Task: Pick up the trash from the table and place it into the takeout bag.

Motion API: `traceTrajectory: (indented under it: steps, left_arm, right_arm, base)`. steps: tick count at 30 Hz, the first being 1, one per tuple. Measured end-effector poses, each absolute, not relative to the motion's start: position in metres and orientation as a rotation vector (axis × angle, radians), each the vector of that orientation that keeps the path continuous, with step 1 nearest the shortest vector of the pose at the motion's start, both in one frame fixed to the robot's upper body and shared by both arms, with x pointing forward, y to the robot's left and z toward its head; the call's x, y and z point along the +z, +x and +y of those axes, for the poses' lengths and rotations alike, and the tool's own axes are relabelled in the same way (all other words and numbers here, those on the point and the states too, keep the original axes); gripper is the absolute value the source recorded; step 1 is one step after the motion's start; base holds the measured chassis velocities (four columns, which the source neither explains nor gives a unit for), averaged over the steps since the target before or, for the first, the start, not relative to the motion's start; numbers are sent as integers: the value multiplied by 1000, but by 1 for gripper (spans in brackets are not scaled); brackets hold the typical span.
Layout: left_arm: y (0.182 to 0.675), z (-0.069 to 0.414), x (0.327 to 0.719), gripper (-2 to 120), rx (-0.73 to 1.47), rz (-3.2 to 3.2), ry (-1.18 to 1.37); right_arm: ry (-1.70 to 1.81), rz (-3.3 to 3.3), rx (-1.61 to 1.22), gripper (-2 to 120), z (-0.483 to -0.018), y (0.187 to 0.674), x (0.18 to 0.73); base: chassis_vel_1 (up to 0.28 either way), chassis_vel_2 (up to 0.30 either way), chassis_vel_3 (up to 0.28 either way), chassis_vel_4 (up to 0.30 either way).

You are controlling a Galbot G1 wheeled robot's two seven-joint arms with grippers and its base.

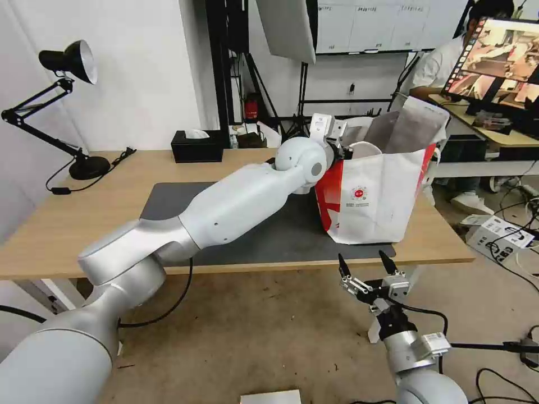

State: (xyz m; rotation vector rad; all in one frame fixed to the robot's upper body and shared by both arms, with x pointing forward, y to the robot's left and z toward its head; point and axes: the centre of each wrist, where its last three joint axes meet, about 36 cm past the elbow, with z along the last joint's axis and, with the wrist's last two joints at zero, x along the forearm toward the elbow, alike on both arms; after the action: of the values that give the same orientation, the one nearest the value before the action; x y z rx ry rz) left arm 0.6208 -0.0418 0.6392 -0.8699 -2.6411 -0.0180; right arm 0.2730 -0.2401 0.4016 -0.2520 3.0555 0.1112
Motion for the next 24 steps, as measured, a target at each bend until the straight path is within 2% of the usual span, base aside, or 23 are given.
traceTrajectory:
  steps: [1, 2, 5, 6, 8, 10, 12, 15, 24]
  left_arm:
    - [620, -42, 639, 54, -14, -2639, -873]
    - [620, -42, 639, 54, -14, -2639, -873]
    - [621, -44, 640, 69, -7, -2640, -873]
    - [621, -44, 640, 69, -7, -2640, -873]
    - [622, -43, 642, 80, -1, -2653, -868]
    - [622, -42, 642, 84, 2, -2661, -865]
    - [623, -40, 643, 95, 6, -2683, -859]
    - [623, -39, 645, 99, 22, -2708, -862]
    - [610, -37, 658, 100, 77, -2829, -927]
  right_arm:
    - [-252, 3056, 111, 100, -240, 273, 402]
    - [-252, 3056, 111, 100, -240, 273, 402]
    - [-252, 3056, 111, 100, -240, 273, 402]
    - [-252, 3056, 111, 100, -240, 273, 402]
    - [-252, 3056, 111, 100, -240, 273, 402]
    - [-252, 3055, 111, 100, -240, 273, 402]
    - [-252, 3056, 111, 100, -240, 273, 402]
    - [-252, 3056, 111, 100, -240, 273, 402]
    - [-252, 3056, 111, 100, -240, 273, 402]
  base:
    - [0, 0, 0, 0]
    - [0, 0, 0, 0]
    - [0, 0, 0, 0]
    - [0, 0, 0, 0]
    - [0, 0, 0, 0]
    - [0, 0, 0, 0]
    - [0, 0, 0, 0]
    - [0, 0, 0, 0]
    - [0, 0, 0, 0]
